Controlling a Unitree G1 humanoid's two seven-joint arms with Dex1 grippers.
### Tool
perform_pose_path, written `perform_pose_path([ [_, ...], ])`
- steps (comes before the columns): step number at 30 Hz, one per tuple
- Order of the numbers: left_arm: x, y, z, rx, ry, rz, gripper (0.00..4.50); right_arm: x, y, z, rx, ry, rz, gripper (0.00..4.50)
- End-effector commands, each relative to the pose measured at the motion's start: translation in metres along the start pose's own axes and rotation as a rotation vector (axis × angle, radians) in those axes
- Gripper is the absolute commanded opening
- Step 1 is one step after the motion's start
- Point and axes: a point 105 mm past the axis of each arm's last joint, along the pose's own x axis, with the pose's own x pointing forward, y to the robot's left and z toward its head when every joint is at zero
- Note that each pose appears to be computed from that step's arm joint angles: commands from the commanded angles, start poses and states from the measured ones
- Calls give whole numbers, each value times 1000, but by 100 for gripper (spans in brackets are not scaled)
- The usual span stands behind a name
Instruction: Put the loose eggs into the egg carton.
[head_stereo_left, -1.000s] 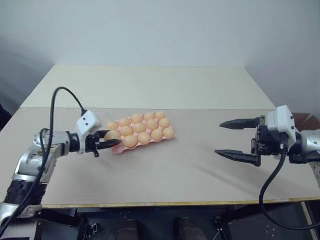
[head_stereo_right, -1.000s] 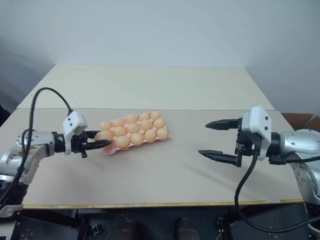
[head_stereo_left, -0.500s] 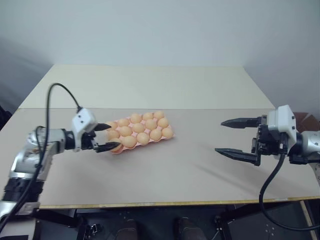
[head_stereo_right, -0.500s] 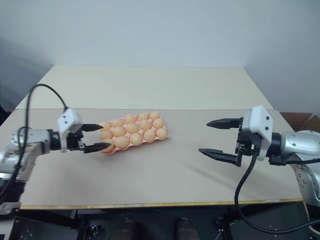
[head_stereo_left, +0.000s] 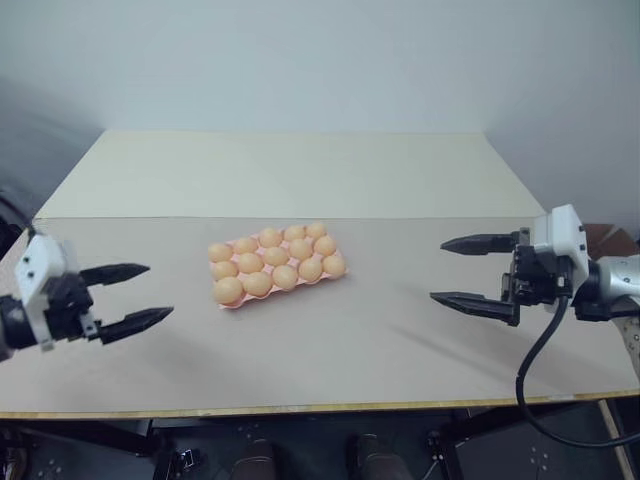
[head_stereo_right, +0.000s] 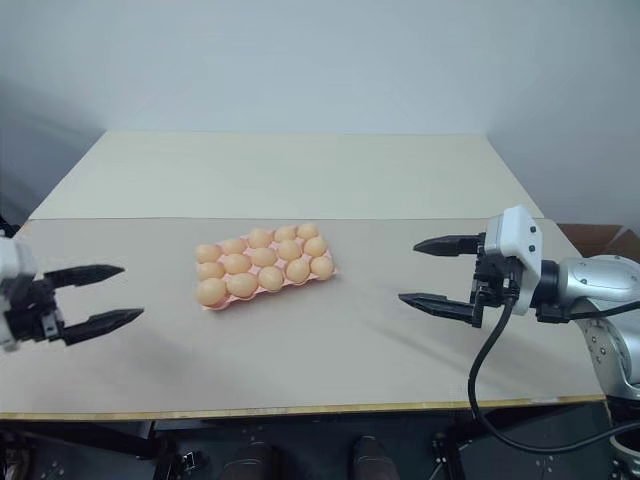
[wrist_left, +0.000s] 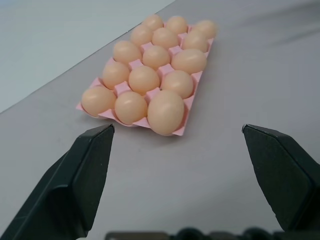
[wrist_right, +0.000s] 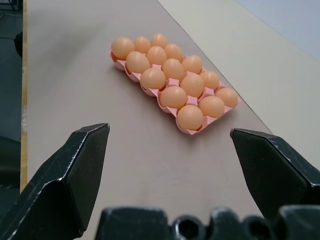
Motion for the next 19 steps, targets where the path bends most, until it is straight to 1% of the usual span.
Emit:
perform_pose_path([
  [1,-6,-8,14,26,-39,32,447,-1,-2,6,-25,-18,2,450],
  [6,-9,-16,15,8,-46,56,447,0,-8,4,-19,-17,2,450],
  [19,-11,-17,16,-9,-44,75,447,0,-10,-1,-25,-2,16,450],
])
